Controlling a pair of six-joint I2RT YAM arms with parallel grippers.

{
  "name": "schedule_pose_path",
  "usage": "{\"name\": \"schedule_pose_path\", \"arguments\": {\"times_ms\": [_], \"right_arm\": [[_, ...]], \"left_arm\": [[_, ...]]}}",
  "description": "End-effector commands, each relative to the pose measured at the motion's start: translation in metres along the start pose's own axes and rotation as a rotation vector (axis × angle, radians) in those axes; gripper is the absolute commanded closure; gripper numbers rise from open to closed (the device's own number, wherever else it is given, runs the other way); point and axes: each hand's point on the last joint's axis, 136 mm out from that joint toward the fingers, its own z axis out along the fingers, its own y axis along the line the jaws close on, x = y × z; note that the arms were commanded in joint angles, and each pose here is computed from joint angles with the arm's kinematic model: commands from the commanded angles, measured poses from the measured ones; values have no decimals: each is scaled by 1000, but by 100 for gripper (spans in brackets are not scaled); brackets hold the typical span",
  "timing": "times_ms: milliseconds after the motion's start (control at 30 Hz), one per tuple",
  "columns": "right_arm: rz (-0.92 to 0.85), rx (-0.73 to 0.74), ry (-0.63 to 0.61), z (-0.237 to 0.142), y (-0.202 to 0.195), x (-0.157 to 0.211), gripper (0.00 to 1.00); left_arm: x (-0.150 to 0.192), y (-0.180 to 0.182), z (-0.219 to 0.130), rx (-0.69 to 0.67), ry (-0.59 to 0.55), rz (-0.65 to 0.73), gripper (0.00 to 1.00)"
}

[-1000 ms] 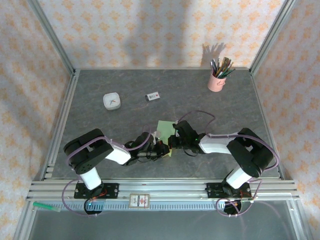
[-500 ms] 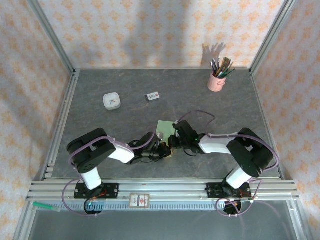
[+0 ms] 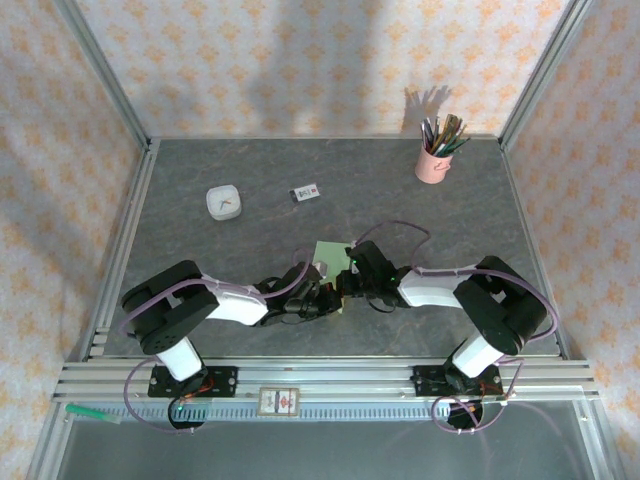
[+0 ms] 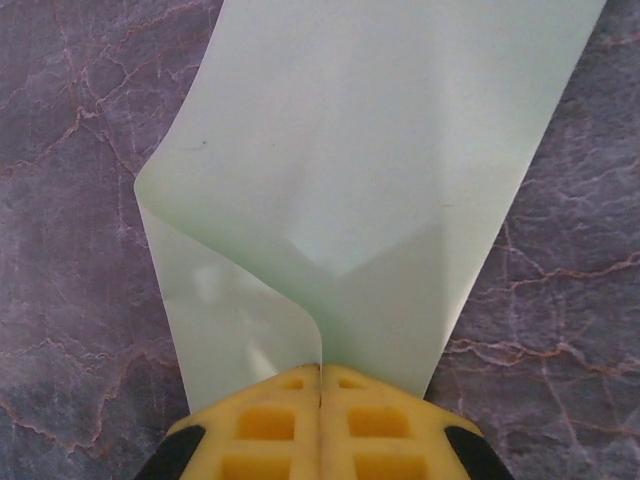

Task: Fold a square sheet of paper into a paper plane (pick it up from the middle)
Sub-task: Third fold the triangle at the center of the table.

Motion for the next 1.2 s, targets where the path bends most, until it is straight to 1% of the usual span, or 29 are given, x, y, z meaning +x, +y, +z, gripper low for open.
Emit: {"name": "schedule_pose_path", "arguments": {"times_ms": [0,133,333,500,667,833,1033,1167], "right_arm": [[11,139,107,1,-38,33,99],[9,140,107,1,-38,33,99],[8,144,112,3,-39,34,99],[5,147,110,2,-40,33,99],[7,147,111,2,-40,34,99],[9,150,109,2,-41,34,99],[9,152,112,1,-41,35,99],[7,151,111,2,-41,34,99]], "left_arm": [[-4,4,1,-14,-27,19,100],[2,12,9,-25,6,16,100],[5,6,9,-16,33,36,100],[-5,-5,-3,5,-2,54,98],[-18,2,-13,1,-47,34,98],[-15,3,-4,5,-19,36,98],[-10,21,3,-38,-5,26,98],[-15,9,-3,-16,-17,42,97]]}}
